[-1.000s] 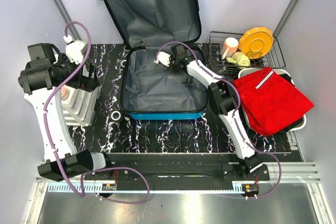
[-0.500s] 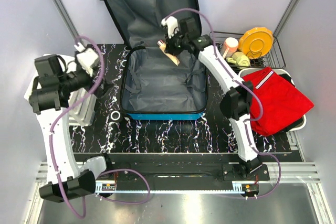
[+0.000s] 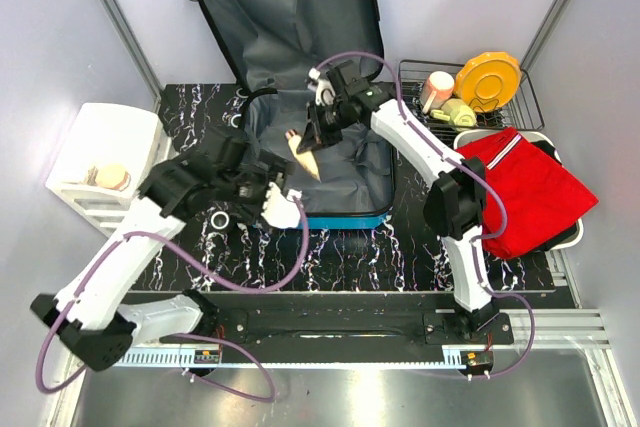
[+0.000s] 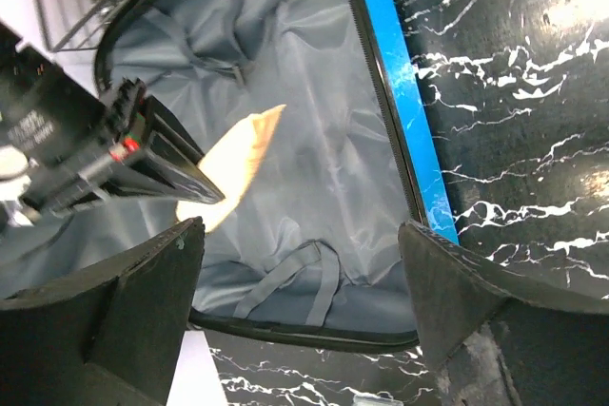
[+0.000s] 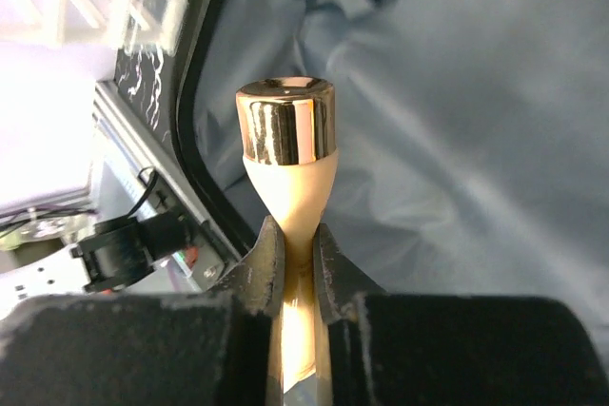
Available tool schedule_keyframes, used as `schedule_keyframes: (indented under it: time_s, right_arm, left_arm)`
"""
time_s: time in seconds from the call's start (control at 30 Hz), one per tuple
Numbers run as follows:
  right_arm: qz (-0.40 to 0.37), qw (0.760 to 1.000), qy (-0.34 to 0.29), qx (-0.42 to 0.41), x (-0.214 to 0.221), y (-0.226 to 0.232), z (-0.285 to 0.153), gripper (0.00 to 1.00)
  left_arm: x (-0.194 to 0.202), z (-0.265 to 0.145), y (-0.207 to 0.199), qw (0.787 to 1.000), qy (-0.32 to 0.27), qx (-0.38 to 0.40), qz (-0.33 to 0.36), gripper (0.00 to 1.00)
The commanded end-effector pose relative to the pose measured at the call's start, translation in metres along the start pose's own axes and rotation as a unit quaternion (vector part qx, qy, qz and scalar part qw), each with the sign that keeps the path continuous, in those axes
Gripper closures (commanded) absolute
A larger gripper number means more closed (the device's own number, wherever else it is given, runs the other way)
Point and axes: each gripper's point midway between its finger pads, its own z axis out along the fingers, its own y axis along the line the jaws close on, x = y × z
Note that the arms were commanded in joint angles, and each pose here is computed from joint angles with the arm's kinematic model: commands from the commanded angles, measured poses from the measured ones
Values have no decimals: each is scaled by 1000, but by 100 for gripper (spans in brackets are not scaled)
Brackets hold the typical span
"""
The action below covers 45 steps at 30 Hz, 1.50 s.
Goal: Open, take out, and arrange the luggage
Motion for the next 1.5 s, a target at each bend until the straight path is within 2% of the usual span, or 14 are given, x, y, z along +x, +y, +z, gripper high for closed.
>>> schedule_keyframes:
  time_s: [0.0, 0.1, 0.27, 0.47, 1.1, 1.13, 1.23, 1.27, 1.33, 1.37, 1.4, 1.43, 1.47]
  right_arm:
    - [107, 994, 34, -15, 23, 30, 2, 100]
    - [137, 988, 71, -30, 42, 37, 10, 100]
    - [150, 979, 122, -57, 74, 49, 14, 100]
    - [138, 981, 123, -54, 80, 53, 15, 100]
    - [135, 982, 120, -54, 82, 59, 9, 100]
    - [134, 982, 120, -54, 83, 59, 9, 100]
    - [130, 983, 119, -57, 82, 61, 6, 100]
    - [128, 983, 119, -59, 82, 62, 6, 100]
    - [116, 984, 115, -71, 79, 68, 2, 100]
    - [106, 985, 110, -79, 76, 71, -1, 82]
    - [88, 988, 100, -82, 71, 71, -3, 70]
    - [74, 991, 76, -80, 56, 71, -10, 52]
    - [59, 994, 56, -78, 44, 70, -17, 25]
  left_arm:
    - [15, 20, 10, 996, 57, 17, 61, 15]
    - [9, 37, 8, 994, 47, 58, 77, 18]
    - [19, 67, -13, 982, 72, 132, 111, 20]
    - [24, 93, -24, 973, 93, 166, 132, 26]
    - [44, 124, -52, 956, 105, 233, 146, 48]
    - [41, 125, -50, 957, 99, 231, 143, 51]
    - [38, 128, -46, 960, 99, 220, 139, 67]
    - [37, 128, -44, 962, 101, 214, 139, 81]
    - [39, 127, -38, 965, 111, 195, 132, 97]
    - [38, 124, -35, 968, 114, 185, 129, 100]
    - [37, 122, -30, 970, 115, 171, 128, 100]
    - [35, 119, -29, 973, 117, 163, 116, 100]
    - [30, 112, -25, 976, 113, 150, 110, 100]
